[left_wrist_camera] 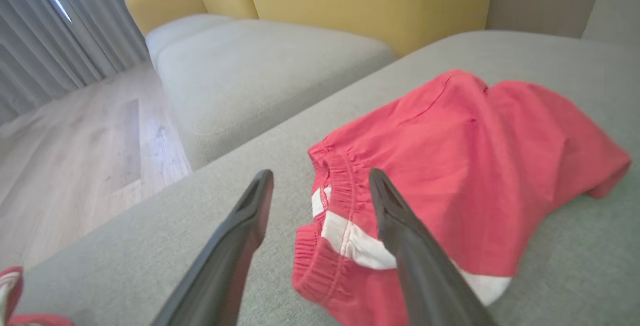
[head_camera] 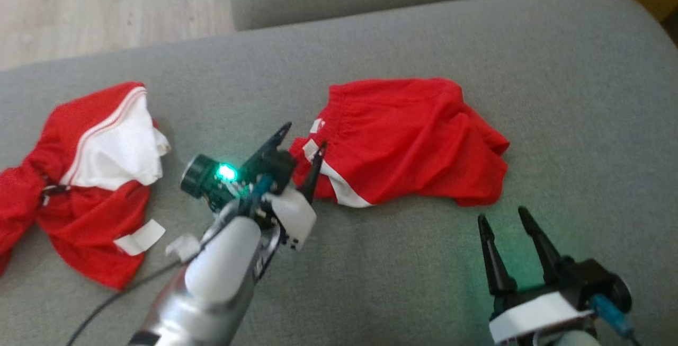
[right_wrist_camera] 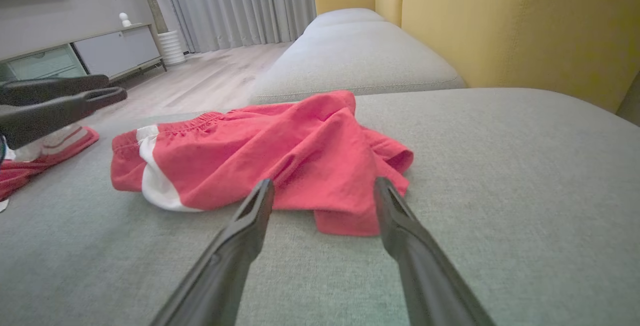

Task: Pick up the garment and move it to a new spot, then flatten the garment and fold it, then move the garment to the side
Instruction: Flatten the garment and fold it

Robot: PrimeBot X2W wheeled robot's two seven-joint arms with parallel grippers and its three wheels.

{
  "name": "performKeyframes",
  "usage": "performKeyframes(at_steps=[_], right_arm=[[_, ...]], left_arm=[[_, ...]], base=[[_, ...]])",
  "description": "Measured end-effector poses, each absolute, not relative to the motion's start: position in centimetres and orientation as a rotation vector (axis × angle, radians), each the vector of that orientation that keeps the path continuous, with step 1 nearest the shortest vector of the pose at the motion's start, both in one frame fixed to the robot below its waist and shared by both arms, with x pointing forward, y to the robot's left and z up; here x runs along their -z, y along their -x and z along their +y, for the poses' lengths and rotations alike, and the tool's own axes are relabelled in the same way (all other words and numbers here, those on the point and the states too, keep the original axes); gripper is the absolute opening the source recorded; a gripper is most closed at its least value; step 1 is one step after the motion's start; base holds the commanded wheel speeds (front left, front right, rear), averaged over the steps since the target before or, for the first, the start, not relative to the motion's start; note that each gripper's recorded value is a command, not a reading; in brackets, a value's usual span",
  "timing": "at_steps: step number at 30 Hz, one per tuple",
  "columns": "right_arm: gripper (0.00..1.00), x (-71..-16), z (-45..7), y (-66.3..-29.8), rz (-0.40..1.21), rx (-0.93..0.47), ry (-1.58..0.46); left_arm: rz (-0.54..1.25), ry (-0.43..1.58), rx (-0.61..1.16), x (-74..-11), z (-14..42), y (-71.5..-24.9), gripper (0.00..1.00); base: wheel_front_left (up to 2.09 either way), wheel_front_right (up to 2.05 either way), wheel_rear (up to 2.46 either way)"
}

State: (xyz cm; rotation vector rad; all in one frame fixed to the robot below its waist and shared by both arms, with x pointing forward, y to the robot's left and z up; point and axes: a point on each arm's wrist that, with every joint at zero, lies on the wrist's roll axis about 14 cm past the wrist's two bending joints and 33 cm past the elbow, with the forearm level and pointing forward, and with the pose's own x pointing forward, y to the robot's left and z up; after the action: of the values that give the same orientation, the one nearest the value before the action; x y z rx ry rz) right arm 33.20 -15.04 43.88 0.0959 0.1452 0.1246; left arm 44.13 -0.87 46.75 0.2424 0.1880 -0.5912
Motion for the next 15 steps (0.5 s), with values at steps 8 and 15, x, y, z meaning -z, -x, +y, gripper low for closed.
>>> performKeyframes(at_steps=[8,15], right_arm=[[1.00,-43.1,-16.3,-33.7,0.172,-0.087,-0.081],[1.00,-43.2,-16.2,-33.8,0.168,-0.090,-0.076]], left_arm=[[0.455,-0.235,0.676,-40.3,-1.8,-43.4,1.00],[0.450,-0.267,0.745,-40.5,-2.9,-42.9,1.00]], base=[[0.00,0.00,0.00],[0.00,0.00,0.00]])
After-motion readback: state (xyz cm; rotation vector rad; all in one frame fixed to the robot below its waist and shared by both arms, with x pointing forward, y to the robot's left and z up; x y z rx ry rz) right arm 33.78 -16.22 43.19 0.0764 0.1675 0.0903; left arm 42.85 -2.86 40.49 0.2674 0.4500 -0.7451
